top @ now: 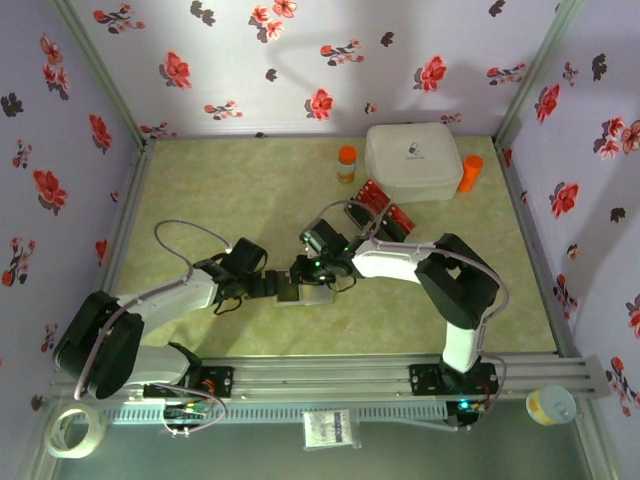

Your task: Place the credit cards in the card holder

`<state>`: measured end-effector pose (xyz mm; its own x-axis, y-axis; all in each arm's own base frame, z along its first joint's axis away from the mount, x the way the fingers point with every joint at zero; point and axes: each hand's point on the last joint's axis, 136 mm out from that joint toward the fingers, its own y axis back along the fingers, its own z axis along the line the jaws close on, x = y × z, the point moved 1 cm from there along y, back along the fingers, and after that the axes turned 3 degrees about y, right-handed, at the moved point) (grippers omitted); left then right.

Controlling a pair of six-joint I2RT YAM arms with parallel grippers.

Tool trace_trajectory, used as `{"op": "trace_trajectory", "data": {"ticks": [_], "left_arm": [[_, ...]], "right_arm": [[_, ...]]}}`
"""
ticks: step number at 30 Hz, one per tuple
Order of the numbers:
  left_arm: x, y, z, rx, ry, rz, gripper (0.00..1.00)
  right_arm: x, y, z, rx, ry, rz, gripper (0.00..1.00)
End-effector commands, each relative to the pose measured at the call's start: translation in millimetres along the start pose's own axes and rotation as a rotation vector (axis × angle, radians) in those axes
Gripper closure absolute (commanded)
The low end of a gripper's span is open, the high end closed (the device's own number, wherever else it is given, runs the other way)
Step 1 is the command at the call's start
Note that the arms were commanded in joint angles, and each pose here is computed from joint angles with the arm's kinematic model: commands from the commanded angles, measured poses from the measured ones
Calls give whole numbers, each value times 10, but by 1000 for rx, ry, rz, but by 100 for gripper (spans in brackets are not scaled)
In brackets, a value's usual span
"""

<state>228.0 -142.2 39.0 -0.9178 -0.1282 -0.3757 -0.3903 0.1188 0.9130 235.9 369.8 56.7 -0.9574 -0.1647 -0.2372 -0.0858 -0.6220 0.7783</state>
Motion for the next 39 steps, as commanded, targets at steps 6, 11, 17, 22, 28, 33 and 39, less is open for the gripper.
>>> {"op": "trace_trajectory", "data": {"ticks": [6,11,17,22,28,33,39], "left_arm": [[-98,73,-4,-5,16,-25,0],[-91,68,3,-6,16,-24,0],[-70,45,17,-9,16,-18,0],[-65,39,15,-7,15,-17,0],[-93,61,1,-2,18,-24,0],[-125,91,-23,6,21,-32,0],[-182,149,-93,33,28,-40,0]], "right_arm": [[-13,31,-77,24,5,-7,82],[33,-48,-118,20,-10,7,89],[88,-133,-116,15,-15,25,92],[136,-221,-86,8,-16,42,94],[137,-245,-34,0,-17,39,95],[140,-242,-35,-1,-22,36,95],[94,-162,23,-8,-10,18,95]]}}
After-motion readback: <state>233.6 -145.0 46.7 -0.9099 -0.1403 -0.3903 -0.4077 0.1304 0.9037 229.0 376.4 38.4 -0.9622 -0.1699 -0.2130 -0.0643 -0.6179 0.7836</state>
